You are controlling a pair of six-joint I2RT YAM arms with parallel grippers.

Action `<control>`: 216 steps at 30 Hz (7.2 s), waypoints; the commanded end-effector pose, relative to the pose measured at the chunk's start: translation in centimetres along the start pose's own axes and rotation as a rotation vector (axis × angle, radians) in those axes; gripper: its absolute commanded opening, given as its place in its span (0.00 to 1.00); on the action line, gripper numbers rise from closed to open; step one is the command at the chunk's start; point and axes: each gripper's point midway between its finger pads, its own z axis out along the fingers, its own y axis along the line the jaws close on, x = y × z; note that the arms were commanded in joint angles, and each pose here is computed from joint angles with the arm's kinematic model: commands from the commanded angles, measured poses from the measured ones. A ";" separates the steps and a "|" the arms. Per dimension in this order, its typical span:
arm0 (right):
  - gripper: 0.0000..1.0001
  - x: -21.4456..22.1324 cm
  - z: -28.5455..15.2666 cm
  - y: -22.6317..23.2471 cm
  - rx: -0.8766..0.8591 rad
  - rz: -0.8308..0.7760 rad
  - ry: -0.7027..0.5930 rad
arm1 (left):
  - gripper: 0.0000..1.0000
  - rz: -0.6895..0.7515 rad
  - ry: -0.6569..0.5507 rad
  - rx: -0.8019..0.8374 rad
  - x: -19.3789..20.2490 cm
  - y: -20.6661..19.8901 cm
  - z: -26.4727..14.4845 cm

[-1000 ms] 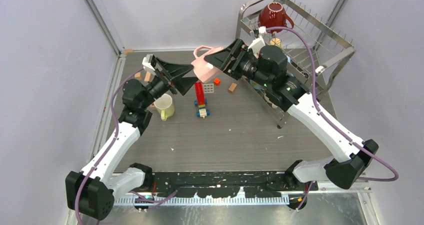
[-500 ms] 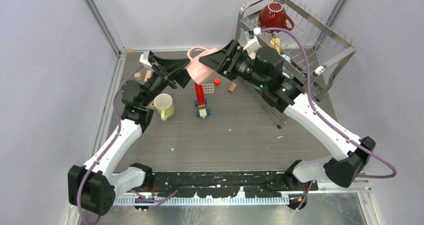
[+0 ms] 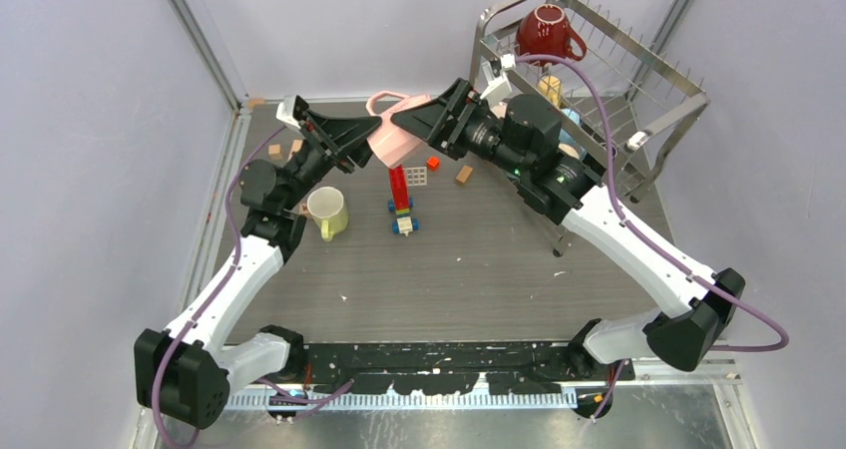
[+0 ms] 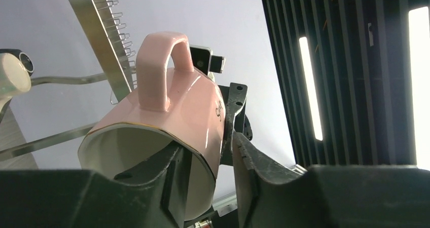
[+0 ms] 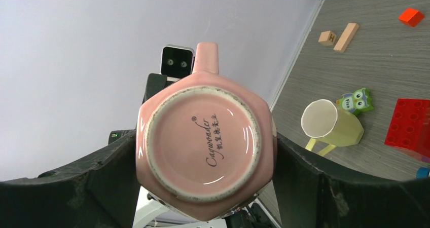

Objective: Unload the cups from the dish rack
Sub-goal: Place the cup at the center of the board, then move the cup to the dish rack.

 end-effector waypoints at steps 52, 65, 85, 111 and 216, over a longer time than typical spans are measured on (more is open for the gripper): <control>1.00 -2.4 -7.8 1.2 0.108 -0.235 -0.097 | 0.00 0.358 -0.157 -0.167 -8.3 -2.7 -4.3; 1.00 -1.8 -9.7 0.4 0.171 -0.331 -0.025 | 0.00 0.759 -0.343 -0.965 -15.0 1.6 -13.3; 1.00 -0.7 -10.6 0.3 0.176 -0.366 0.047 | 0.00 0.669 -0.182 -1.625 -19.2 14.9 -24.8; 1.00 -0.9 -10.9 -0.7 0.216 -0.400 0.041 | 0.00 0.500 -0.011 -1.728 -20.6 25.6 -24.8; 1.00 -32.4 -9.0 -18.3 0.508 -0.635 -0.205 | 1.00 0.849 0.330 -0.884 2.1 10.3 -8.7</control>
